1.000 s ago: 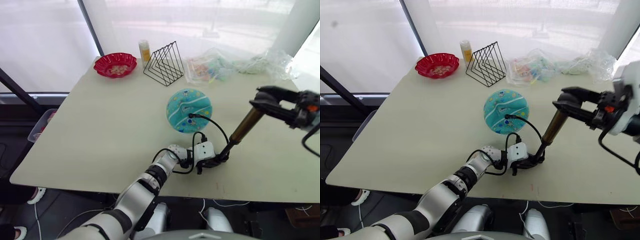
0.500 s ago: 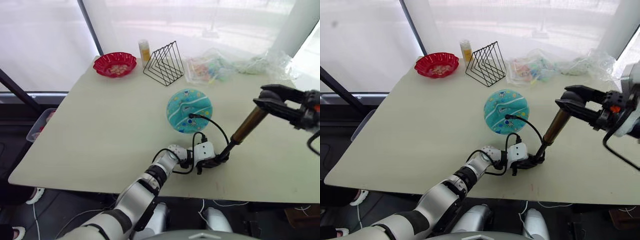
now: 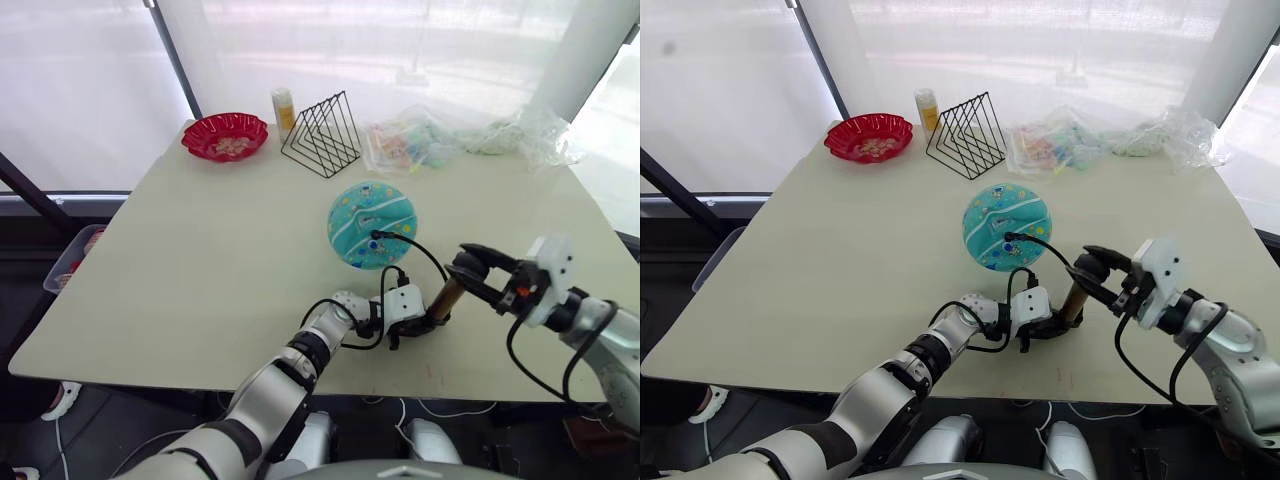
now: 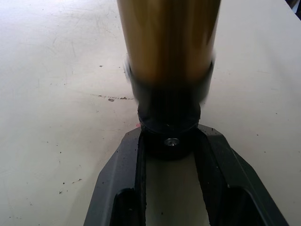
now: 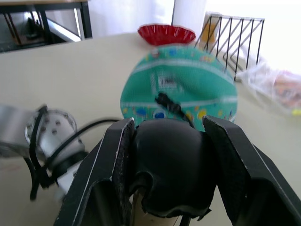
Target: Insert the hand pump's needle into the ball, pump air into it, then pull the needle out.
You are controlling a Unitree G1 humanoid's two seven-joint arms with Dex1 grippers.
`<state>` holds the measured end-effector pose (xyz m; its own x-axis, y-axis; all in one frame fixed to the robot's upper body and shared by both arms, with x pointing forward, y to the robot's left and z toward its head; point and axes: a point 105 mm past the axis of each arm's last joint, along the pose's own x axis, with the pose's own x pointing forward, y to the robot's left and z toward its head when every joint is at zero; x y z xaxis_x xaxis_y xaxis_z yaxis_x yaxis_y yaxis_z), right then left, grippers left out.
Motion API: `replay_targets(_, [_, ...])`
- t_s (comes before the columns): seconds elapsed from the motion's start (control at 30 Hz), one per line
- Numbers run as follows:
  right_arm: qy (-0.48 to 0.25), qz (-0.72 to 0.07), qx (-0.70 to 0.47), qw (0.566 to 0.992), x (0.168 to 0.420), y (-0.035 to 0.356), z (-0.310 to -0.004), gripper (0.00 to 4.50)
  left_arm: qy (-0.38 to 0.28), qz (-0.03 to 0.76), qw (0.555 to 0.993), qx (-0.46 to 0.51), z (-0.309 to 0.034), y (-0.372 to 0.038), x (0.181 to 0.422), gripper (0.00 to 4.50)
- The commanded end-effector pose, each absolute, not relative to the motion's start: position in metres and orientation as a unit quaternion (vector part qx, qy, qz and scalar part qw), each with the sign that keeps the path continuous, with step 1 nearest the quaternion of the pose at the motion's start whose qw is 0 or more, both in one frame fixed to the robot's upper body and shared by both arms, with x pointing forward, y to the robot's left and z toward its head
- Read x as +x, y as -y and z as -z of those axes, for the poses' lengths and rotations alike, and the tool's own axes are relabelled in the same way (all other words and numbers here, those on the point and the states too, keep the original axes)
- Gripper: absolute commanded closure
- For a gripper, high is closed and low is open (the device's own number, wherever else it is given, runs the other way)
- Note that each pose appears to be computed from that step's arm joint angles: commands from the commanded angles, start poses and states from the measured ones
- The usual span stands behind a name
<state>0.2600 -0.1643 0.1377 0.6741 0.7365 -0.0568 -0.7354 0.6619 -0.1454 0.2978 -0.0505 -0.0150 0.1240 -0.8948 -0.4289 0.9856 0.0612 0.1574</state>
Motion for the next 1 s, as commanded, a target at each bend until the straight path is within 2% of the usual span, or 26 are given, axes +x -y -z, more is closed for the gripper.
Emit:
replay_targets(0.03, [-0.031, -0.408, -0.081, 0.909, 0.258, 0.164, -0.123, 2.60, -0.255, 0.646, 0.681, 0.232, 0.080, 0.013, 0.266, 3.43])
replay_targets(0.17, [0.012, -0.419, -0.096, 0.903, 0.258, 0.169, -0.167, 2.60, -0.256, 0.647, 0.680, 0.232, 0.080, 0.013, 0.266, 3.43])
replay_targets(0.2, [0.036, -0.425, -0.100, 0.899, 0.256, 0.171, -0.194, 2.60, -0.256, 0.648, 0.679, 0.231, 0.080, 0.013, 0.266, 3.43])
replay_targets(0.3, [0.076, -0.439, -0.109, 0.888, 0.245, 0.175, -0.247, 2.60, -0.254, 0.651, 0.678, 0.230, 0.080, 0.015, 0.265, 3.43])
replay_targets(0.5, [0.082, -0.431, -0.122, 0.890, 0.238, 0.187, -0.284, 2.60, -0.253, 0.651, 0.677, 0.230, 0.080, 0.015, 0.264, 3.43])
replay_targets(0.7, [0.119, -0.422, -0.133, 0.889, 0.226, 0.196, -0.338, 2.60, -0.254, 0.653, 0.676, 0.231, 0.080, 0.015, 0.264, 3.43])
replay_targets(0.83, [0.107, -0.420, -0.130, 0.892, 0.226, 0.199, -0.337, 2.60, -0.255, 0.653, 0.675, 0.231, 0.079, 0.014, 0.264, 3.43])
replay_targets(1.0, [0.048, -0.422, -0.122, 0.897, 0.237, 0.192, -0.286, 2.60, -0.255, 0.653, 0.675, 0.230, 0.079, 0.015, 0.265, 3.43])
